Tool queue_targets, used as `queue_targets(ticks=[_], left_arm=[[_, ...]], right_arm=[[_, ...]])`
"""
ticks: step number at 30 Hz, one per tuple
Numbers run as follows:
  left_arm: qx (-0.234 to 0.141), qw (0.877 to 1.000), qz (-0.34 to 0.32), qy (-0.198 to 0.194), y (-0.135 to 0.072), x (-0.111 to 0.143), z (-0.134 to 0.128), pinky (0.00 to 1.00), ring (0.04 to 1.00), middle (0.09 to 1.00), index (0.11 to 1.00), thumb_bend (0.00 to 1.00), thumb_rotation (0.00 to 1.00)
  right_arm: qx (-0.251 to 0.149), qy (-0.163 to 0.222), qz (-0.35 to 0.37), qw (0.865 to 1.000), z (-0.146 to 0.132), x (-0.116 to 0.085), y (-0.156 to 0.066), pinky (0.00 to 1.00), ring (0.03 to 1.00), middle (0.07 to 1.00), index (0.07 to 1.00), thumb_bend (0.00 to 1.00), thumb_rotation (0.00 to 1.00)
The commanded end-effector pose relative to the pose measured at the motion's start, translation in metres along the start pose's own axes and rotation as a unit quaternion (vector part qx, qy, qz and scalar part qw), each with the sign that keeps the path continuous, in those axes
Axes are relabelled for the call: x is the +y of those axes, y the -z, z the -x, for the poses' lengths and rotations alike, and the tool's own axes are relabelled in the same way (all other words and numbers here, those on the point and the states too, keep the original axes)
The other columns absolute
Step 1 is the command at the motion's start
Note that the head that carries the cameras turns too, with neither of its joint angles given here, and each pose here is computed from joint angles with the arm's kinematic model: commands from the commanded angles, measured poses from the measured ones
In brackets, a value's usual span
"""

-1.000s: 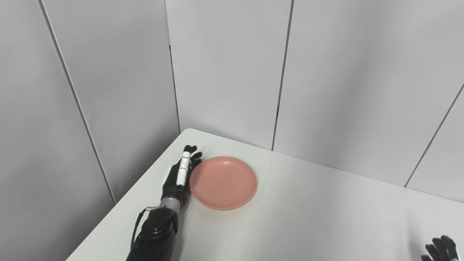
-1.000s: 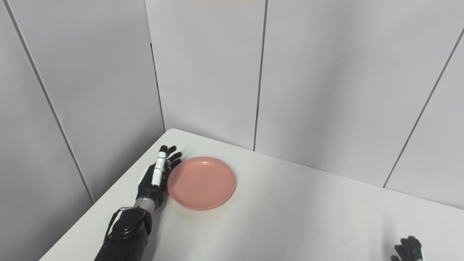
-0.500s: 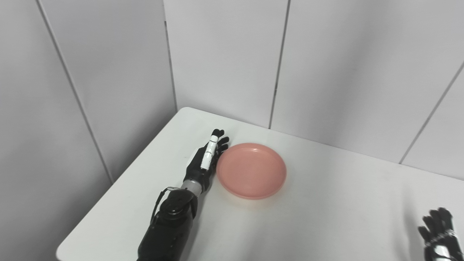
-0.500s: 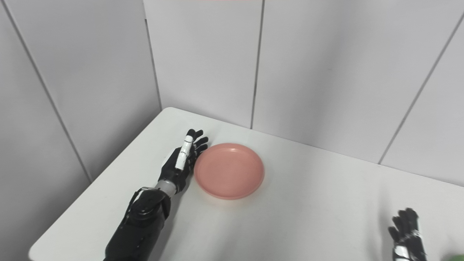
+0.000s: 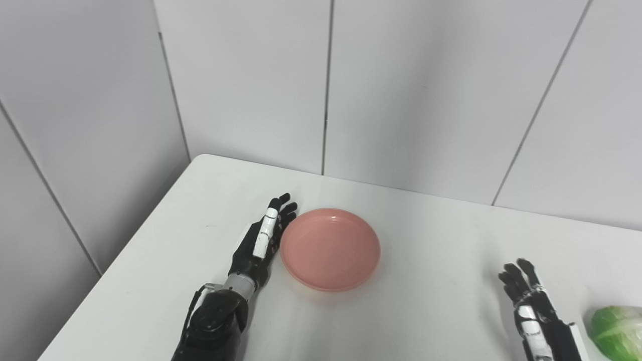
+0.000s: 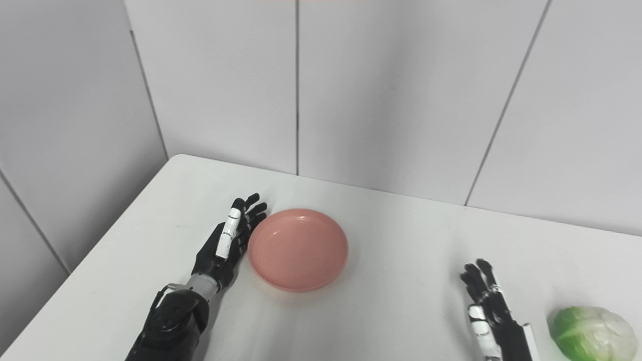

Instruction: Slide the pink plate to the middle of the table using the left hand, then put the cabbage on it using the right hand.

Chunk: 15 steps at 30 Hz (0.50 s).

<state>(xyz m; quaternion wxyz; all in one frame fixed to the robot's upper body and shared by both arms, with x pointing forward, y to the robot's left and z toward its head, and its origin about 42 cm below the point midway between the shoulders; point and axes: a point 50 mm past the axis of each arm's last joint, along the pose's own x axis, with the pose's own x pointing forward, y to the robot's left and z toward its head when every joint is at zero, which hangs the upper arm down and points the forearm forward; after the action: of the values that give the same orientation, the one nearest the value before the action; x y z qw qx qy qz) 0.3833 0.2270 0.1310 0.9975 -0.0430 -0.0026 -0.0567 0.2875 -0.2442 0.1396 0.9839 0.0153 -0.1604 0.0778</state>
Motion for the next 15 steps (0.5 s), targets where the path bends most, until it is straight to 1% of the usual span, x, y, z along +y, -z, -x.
queue_targets(ticks=[1, 4, 8, 10, 12, 15], left_arm=[[-0.019, 0.999, 0.000, 0.030, -0.004, -0.007, 0.001, 0.99, 0.953, 0.938, 0.926, 0.71, 1.00], [-0.018, 0.999, 0.004, 0.045, -0.002, -0.010, 0.005, 0.98, 0.945, 0.929, 0.917, 0.72, 1.00], [-0.018, 0.998, 0.013, 0.060, 0.001, -0.011, 0.009, 0.98, 0.942, 0.919, 0.902, 0.73, 1.00], [-0.020, 0.997, 0.014, 0.073, 0.001, -0.012, 0.012, 0.96, 0.938, 0.917, 0.895, 0.73, 1.00], [-0.021, 0.996, 0.024, 0.089, 0.000, -0.014, 0.015, 0.94, 0.928, 0.916, 0.897, 0.74, 0.98], [-0.021, 0.993, 0.035, 0.107, 0.001, -0.015, 0.018, 0.93, 0.924, 0.904, 0.888, 0.74, 0.95]], right_arm=[[-0.050, -0.003, 0.011, 0.999, -0.008, 0.008, -0.017, 0.97, 0.915, 0.910, 0.931, 0.74, 0.75], [-0.045, -0.005, 0.000, 0.999, -0.010, 0.019, -0.017, 0.98, 0.927, 0.908, 0.932, 0.75, 0.72], [-0.045, -0.010, -0.001, 0.999, -0.014, 0.033, -0.018, 0.95, 0.929, 0.914, 0.940, 0.74, 0.70], [-0.040, -0.011, 0.000, 0.999, -0.015, 0.038, -0.017, 0.95, 0.933, 0.918, 0.942, 0.73, 0.69], [-0.030, -0.011, 0.012, 0.999, -0.016, 0.043, -0.017, 0.98, 0.947, 0.926, 0.943, 0.75, 0.71], [-0.023, -0.009, 0.022, 0.999, -0.018, 0.050, -0.016, 1.00, 0.954, 0.934, 0.948, 0.75, 0.73]])
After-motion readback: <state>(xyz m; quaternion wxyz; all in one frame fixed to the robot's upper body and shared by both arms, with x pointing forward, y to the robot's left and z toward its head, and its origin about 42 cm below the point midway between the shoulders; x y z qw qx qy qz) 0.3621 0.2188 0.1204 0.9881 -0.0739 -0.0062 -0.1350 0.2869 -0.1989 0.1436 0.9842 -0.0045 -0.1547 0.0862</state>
